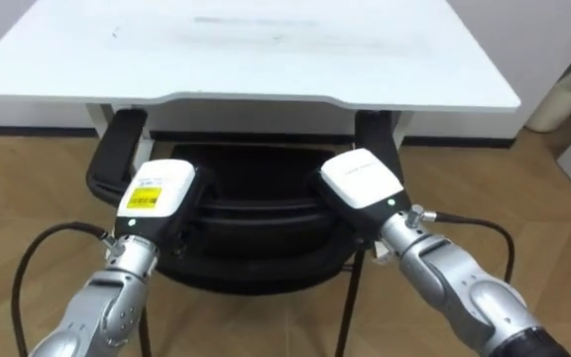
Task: Push chair
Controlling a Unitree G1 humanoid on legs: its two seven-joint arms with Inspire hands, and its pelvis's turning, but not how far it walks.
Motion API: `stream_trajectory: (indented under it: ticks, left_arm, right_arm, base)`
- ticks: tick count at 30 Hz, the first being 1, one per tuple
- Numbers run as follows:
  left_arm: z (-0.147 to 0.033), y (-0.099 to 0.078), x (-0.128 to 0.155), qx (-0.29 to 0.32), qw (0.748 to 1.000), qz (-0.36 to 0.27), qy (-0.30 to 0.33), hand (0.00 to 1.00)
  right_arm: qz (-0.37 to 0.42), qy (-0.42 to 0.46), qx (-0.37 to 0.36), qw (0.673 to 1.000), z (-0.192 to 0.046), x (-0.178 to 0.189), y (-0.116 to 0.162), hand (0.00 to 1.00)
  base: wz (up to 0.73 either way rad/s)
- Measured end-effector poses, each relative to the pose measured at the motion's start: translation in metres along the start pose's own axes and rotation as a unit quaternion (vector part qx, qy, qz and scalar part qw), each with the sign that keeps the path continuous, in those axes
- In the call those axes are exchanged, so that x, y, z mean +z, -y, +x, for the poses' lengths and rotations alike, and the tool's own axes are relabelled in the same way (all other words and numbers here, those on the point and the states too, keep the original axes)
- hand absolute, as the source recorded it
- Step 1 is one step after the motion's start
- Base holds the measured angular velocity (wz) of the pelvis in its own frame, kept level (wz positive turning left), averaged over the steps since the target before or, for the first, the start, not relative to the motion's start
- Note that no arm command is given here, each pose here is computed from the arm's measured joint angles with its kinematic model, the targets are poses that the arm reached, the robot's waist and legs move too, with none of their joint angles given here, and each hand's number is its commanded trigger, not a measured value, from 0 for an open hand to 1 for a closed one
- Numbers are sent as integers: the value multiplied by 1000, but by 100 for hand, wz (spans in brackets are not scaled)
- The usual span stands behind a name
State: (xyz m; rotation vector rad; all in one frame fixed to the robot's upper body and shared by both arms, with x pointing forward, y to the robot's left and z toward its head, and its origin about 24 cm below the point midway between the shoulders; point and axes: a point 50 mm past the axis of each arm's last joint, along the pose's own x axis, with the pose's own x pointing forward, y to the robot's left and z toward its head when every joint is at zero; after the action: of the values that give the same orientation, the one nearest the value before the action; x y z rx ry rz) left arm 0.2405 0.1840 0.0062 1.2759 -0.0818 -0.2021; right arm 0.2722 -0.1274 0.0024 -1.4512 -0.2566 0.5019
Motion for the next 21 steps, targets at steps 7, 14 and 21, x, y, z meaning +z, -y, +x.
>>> stream_trajectory:
  ticks: [7, 14, 21]
  left_arm:
    - [-3, 7, 3, -9, 1000, -9, 4, 100]
    - [-2, 7, 9, -4, 1000, -5, 15, 100]
    - [-1, 5, 11, -1, 1000, -9, 19, 100]
  right_arm:
    - [8, -5, 6, 1000, -7, -3, -6, 100]
    - [4, -13, 1, 1000, -15, -5, -5, 100]
    - [-7, -17, -13, 1000, -19, -5, 0, 100]
  base:
    - [0]
    - [-9]
    - [-8]
